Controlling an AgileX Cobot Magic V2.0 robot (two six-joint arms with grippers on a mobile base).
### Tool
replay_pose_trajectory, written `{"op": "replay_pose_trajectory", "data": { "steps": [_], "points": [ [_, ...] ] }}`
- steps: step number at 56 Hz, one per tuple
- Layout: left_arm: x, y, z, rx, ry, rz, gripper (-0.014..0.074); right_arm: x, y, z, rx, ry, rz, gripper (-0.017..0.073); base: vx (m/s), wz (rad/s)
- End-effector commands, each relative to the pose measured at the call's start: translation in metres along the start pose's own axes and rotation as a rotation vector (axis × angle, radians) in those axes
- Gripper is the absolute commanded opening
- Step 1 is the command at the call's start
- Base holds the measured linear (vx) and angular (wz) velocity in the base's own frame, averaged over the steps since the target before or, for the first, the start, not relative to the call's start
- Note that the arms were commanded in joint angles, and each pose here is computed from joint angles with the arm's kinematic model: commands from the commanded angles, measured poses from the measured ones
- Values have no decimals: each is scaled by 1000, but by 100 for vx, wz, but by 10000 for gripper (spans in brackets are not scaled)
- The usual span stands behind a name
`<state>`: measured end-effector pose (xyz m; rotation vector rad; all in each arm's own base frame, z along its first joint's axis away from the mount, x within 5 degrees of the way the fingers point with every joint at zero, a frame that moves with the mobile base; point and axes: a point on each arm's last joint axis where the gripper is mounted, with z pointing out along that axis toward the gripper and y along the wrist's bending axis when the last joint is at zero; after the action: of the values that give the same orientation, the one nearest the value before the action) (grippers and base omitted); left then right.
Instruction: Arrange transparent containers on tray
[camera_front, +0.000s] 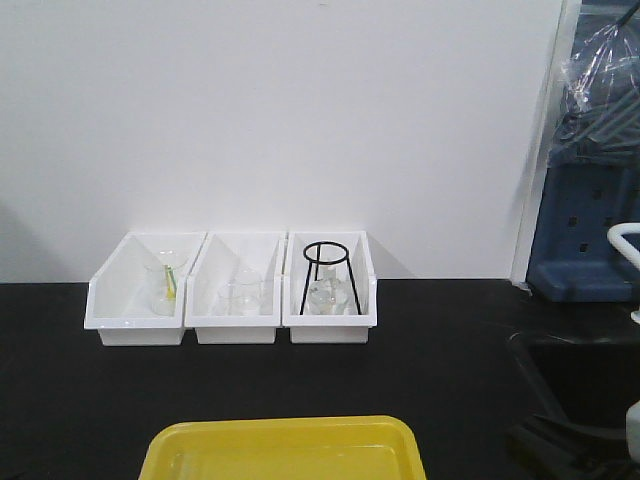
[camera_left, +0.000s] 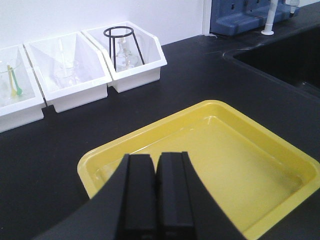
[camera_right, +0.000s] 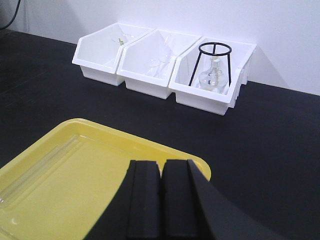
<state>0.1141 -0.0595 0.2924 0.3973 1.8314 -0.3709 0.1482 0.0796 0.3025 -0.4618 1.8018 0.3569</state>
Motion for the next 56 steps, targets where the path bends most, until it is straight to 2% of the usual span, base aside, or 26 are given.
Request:
{"op": "replay_pose_trajectory", "data": {
  "steps": [1, 7, 9, 13, 22, 31, 41, 46, 56],
  "points": [
    [-17, -2, -3, 13, -113, -2, -8, -18, -3, -4, 30, -117, -10, -13, 0, 0],
    [-19, -1, -12, 6, -139, 9, -8, -18, -3, -4, 30, -117, -10, -13, 0, 0],
    [-19, 1, -16, -12, -153, 28, -8, -18, -3, -4, 30, -117, -10, -13, 0, 0],
    [-13, 6, -26, -55, -145, 17, -8, -18, -3, -4, 30, -117, -10, -13, 0, 0],
    [29, 19, -43, -202, -108, -19, -8, -18, -3, -4, 30, -117, -10, -12, 0, 0],
    [77, 24, -48, -298, -168, -33, -8, -18, -3, -4, 30, -117, -10, -12, 0, 0],
    [126, 27, -42, -347, -244, -37, -8, -18, -3, -4, 30, -117, -10, -11, 0, 0],
    [130, 28, -42, -364, -165, -58, -8, -18, -3, -4, 28, -111, -10, -12, 0, 0],
    [131, 28, -41, -368, -158, -61, -8, -18, -3, -4, 29, -113, -10, -12, 0, 0]
  ]
}}
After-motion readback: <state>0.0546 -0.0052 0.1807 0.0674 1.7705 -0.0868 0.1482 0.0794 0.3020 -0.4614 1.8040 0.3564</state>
